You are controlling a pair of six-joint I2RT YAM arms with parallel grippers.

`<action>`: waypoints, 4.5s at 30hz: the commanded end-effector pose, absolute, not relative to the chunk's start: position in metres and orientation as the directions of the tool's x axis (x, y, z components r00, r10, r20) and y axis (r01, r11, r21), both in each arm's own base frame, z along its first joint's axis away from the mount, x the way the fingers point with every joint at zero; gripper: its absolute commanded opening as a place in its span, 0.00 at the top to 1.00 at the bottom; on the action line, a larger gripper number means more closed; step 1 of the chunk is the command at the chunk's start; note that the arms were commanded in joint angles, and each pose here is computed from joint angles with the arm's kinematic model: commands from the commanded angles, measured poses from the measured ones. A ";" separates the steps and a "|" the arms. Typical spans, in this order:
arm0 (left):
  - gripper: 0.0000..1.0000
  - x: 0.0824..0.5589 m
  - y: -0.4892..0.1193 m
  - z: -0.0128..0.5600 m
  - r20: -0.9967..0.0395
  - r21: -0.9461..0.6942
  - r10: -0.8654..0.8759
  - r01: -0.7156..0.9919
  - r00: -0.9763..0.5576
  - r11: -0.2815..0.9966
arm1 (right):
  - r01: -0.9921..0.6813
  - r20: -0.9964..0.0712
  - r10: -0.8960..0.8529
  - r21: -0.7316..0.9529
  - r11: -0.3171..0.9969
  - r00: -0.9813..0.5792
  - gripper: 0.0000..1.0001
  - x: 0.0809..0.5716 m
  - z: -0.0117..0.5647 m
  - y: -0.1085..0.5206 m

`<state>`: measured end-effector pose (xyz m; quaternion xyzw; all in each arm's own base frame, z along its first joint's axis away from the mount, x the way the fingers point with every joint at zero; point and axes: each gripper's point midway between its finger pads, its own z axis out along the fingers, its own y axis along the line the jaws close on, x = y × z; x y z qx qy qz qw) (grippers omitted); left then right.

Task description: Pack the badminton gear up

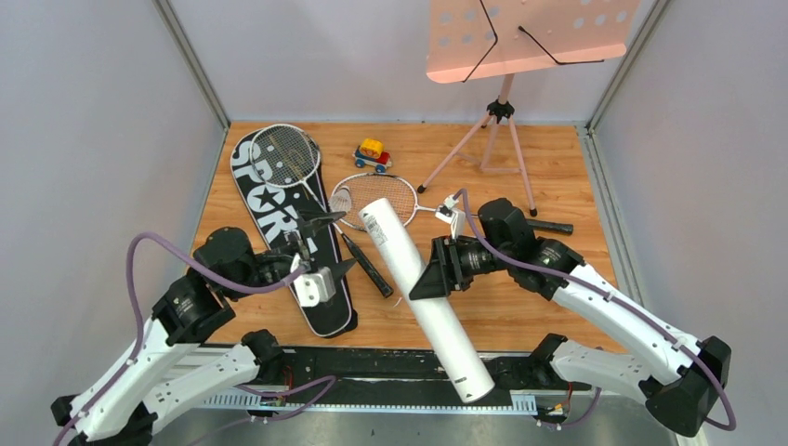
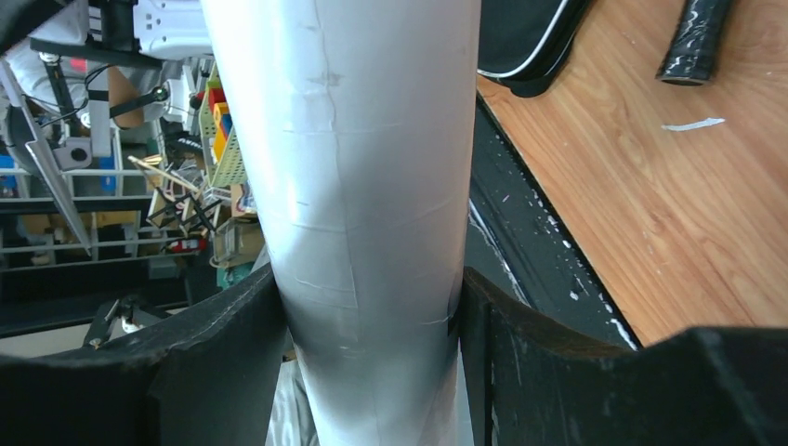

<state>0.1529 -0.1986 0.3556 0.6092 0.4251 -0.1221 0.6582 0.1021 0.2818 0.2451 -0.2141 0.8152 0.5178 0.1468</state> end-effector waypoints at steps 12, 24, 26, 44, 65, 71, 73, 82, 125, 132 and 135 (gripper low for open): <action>0.00 0.149 -0.277 0.293 -0.288 0.871 0.537 0.451 0.792 -0.197 | -0.491 -0.436 -0.256 0.843 0.220 -0.863 0.56 0.087 0.261 0.297; 0.00 0.158 -0.290 0.269 -0.167 0.864 0.564 0.396 0.809 -0.312 | -0.496 -0.440 -0.272 0.847 0.189 -0.856 0.57 0.078 0.265 0.292; 0.00 0.157 -0.294 0.270 -0.160 0.870 0.557 0.383 0.815 -0.311 | -0.489 -0.432 -0.276 0.852 0.187 -0.858 0.57 0.077 0.265 0.292; 0.49 0.134 -0.268 0.277 -0.488 0.751 0.586 0.653 0.647 -0.095 | -0.583 -0.575 -0.105 0.785 0.211 -0.812 0.18 0.090 0.295 0.282; 0.50 0.120 -0.229 0.262 -0.816 0.419 0.540 0.856 0.207 0.304 | -0.718 -0.787 0.475 0.587 0.375 -0.395 0.00 0.105 0.374 0.180; 0.50 0.123 -0.227 0.253 -0.816 0.387 0.559 0.857 0.145 0.342 | -0.728 -0.784 0.470 0.587 0.353 -0.405 0.00 0.098 0.376 0.179; 0.50 0.124 -0.225 0.251 -0.815 0.386 0.563 0.852 0.135 0.355 | -0.717 -0.782 0.467 0.595 0.364 -0.412 0.00 0.100 0.372 0.179; 0.50 0.122 -0.220 0.260 -0.851 0.351 0.512 0.850 0.116 0.392 | -0.684 -0.771 0.418 0.628 0.371 -0.481 0.09 0.105 0.354 0.191; 0.32 0.118 -0.247 0.270 -0.878 0.287 0.472 0.878 0.082 0.382 | -0.706 -0.708 0.383 0.686 0.173 -0.594 0.62 0.125 0.367 0.256; 0.34 0.120 -0.236 0.266 -0.884 0.284 0.462 0.864 0.069 0.415 | -0.692 -0.697 0.395 0.698 0.184 -0.598 0.30 0.126 0.363 0.254; 0.35 0.120 -0.230 0.262 -0.877 0.283 0.479 0.859 0.051 0.427 | -0.695 -0.698 0.398 0.696 0.181 -0.595 0.19 0.124 0.366 0.251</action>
